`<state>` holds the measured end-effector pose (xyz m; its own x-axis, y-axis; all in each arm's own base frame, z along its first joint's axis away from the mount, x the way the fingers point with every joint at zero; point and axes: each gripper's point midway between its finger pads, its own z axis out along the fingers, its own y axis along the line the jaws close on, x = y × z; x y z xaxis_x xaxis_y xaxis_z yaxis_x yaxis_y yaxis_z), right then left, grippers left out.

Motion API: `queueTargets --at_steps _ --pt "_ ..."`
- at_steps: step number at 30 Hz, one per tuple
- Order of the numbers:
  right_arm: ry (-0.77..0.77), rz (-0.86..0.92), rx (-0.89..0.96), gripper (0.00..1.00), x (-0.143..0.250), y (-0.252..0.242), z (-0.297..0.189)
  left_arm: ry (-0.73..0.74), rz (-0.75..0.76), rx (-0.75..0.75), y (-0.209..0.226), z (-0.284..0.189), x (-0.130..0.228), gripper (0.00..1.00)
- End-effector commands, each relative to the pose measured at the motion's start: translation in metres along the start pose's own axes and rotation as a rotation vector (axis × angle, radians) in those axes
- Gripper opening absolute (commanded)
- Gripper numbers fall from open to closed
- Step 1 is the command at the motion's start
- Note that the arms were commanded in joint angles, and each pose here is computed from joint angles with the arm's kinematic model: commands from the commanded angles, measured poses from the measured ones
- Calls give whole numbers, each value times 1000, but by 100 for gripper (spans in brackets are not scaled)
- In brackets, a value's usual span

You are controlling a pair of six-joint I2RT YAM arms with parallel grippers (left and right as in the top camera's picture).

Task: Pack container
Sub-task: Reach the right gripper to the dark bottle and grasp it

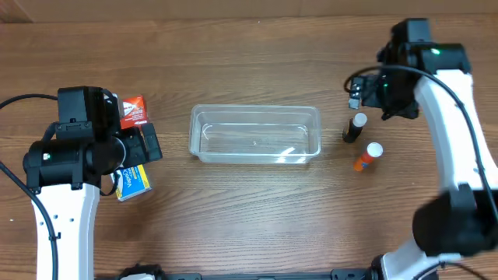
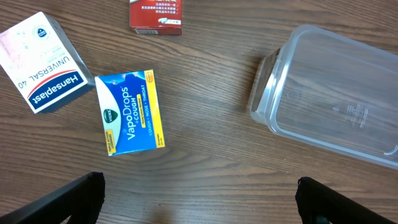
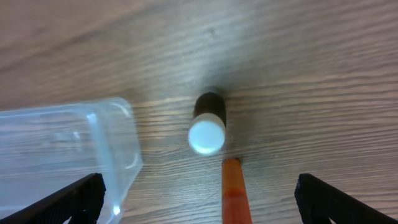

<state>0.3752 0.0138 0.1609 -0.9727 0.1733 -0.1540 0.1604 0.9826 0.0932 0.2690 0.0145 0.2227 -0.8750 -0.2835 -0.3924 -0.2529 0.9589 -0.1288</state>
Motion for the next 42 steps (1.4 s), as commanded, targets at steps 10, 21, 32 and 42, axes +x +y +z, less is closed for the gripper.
queueTargets --at_steps 10,21,32,42 --pt "180 30 41 100 4 -7 68 -25 11 -6 -1 -6 -6 100" --pt "206 31 45 55 10 -8 69 -25 11 -6 -1 -6 -6 100" --pt "208 31 46 33 10 -8 69 -25 11 -6 -1 -6 -6 100" --pt "149 25 58 7 -5 -9 58 -26 11 -6 -1 -6 -6 100"
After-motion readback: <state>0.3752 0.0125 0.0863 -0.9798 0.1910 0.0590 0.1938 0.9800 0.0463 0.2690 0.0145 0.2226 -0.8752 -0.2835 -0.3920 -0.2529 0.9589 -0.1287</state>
